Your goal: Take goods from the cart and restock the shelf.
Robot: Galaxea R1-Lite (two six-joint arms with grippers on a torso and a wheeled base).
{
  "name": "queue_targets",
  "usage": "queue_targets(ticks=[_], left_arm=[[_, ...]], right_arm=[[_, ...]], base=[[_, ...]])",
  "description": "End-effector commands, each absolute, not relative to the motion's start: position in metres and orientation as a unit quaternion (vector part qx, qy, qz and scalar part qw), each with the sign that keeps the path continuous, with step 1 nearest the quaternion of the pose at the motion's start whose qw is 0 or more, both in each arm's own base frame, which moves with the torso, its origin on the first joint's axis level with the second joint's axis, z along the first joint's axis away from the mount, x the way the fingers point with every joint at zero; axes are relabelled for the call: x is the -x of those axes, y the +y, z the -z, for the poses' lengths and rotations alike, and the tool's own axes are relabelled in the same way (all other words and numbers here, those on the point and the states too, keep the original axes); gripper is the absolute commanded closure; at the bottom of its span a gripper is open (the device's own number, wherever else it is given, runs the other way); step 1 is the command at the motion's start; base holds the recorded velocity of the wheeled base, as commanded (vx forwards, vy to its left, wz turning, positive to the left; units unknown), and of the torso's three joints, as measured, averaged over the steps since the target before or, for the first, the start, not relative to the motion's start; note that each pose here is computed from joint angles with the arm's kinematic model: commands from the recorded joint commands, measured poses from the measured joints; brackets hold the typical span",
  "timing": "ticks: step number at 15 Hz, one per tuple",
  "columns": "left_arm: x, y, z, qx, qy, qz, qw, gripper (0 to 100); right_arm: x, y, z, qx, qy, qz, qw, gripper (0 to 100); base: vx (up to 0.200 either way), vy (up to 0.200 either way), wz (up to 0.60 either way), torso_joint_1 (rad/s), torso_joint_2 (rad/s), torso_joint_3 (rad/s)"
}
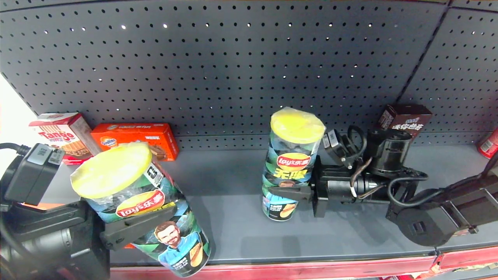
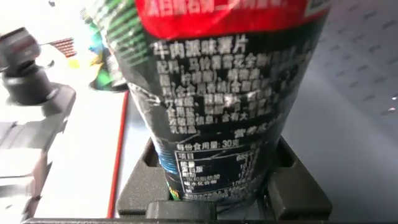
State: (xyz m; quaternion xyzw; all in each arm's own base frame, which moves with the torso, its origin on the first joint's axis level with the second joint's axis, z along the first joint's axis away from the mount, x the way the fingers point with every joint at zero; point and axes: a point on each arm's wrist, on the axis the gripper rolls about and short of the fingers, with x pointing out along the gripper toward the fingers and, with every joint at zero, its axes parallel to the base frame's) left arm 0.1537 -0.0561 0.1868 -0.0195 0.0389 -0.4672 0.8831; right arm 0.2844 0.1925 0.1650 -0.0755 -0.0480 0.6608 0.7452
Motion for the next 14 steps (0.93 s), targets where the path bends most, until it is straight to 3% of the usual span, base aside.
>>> queue_targets(ticks=[1, 14], left_arm=[[-0.154, -0.056, -0.187, 0.020, 0.039, 0.467, 0.883, 100], [-0.155, -0.054, -0.188, 0.019, 0.035, 0.461, 0.886, 100]], right_arm=[[-0.274, 0.192, -0.160, 0.074, -0.039, -0.667, 0.740, 100], [-0.271, 0.195, -0.129, 0.085, -0.007, -0.670, 0.737, 100]], base=[[0.000, 0.000, 0.00, 0.000, 0.00, 0.000], [0.000, 0.000, 0.00, 0.000, 0.00, 0.000]])
